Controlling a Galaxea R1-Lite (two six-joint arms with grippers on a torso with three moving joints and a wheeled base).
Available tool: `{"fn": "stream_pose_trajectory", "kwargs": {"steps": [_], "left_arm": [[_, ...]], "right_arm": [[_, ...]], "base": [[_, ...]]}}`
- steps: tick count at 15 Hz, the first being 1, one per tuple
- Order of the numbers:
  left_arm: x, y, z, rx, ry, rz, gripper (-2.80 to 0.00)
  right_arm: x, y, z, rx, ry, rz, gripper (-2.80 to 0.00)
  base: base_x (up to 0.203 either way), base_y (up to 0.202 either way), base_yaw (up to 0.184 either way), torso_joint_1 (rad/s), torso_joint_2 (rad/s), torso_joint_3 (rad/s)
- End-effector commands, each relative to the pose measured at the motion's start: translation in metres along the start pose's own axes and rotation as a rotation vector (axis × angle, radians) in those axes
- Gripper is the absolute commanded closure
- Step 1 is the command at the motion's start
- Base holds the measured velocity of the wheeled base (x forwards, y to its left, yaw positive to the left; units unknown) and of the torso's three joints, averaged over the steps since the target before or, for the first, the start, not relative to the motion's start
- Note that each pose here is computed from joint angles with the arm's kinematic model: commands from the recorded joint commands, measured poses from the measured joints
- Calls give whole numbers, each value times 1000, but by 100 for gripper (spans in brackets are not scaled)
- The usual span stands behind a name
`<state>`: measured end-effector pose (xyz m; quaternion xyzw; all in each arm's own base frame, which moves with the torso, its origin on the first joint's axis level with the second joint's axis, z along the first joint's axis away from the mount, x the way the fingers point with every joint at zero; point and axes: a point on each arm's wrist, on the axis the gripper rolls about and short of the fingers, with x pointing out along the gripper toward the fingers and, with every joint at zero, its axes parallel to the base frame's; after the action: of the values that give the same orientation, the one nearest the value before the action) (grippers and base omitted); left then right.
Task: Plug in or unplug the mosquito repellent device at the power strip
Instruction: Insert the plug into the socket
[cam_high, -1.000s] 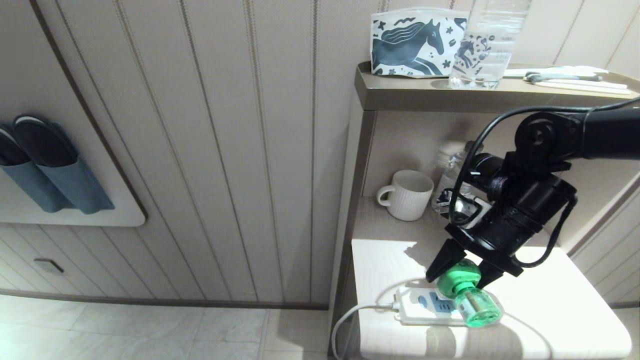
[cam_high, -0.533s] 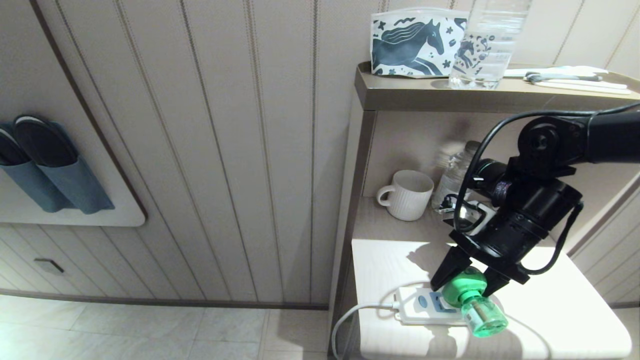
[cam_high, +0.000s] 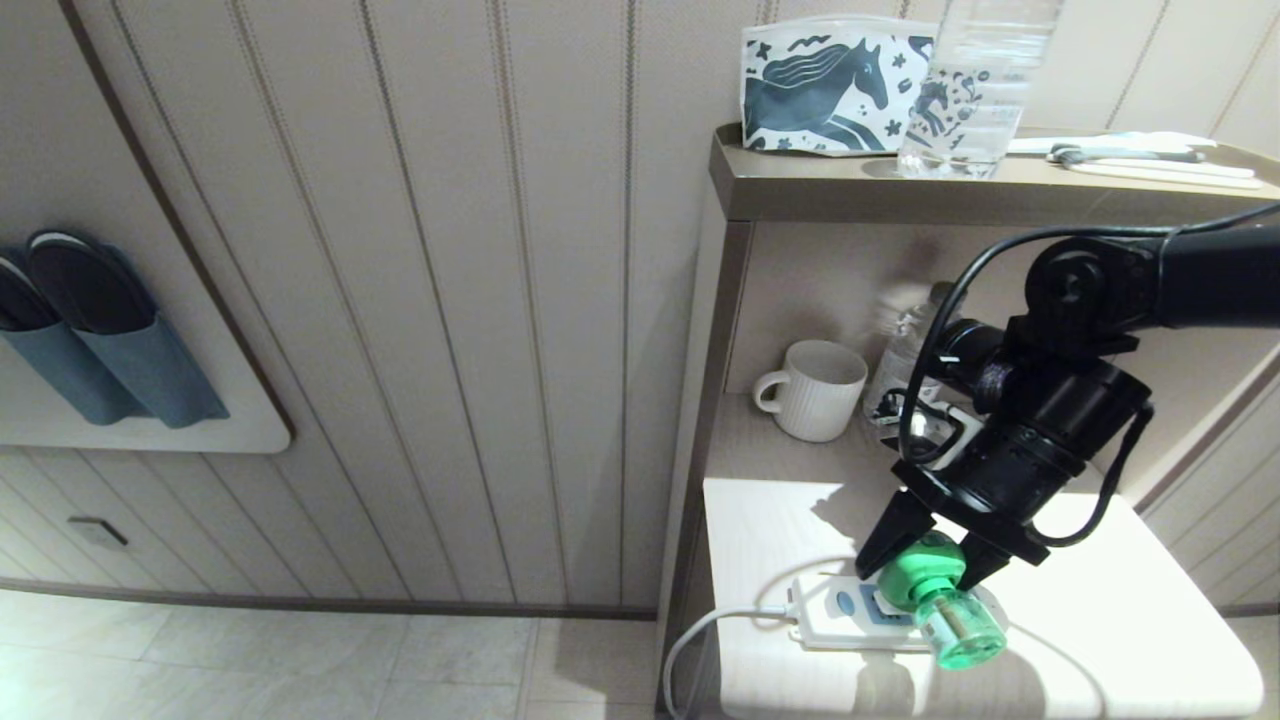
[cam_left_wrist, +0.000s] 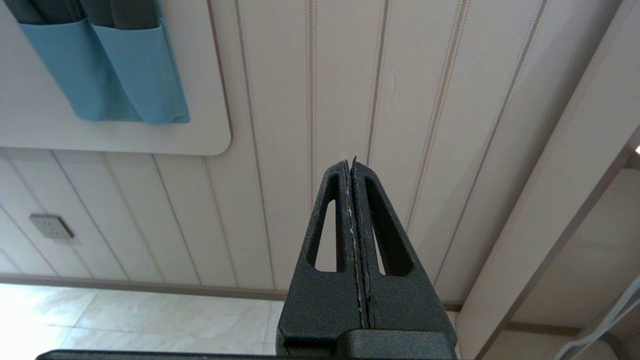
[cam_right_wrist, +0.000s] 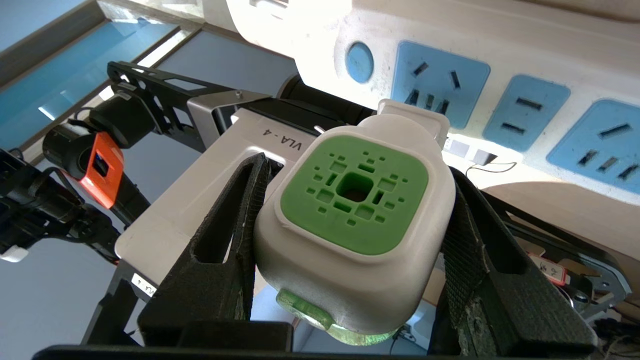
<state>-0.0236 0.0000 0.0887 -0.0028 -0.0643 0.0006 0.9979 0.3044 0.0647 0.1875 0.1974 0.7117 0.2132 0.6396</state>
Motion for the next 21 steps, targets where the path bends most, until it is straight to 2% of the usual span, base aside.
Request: {"fn": "stream_pose_trajectory", "kwargs": {"steps": [1,13,21], "left_arm": [[0,0,0,-1,-2,0,0],[0,0,0,-1,-2,0,0],[0,0,0,-1,-2,0,0]], "right_arm": [[2,-1,1,7,10,2,0],[4,-9,5,19,22,5,0],[9,-5,13,4,23,8,0]], "base": [[0,0,0,0,0,0],[0,0,0,0,0,0],[0,0,0,0,0,0]]}}
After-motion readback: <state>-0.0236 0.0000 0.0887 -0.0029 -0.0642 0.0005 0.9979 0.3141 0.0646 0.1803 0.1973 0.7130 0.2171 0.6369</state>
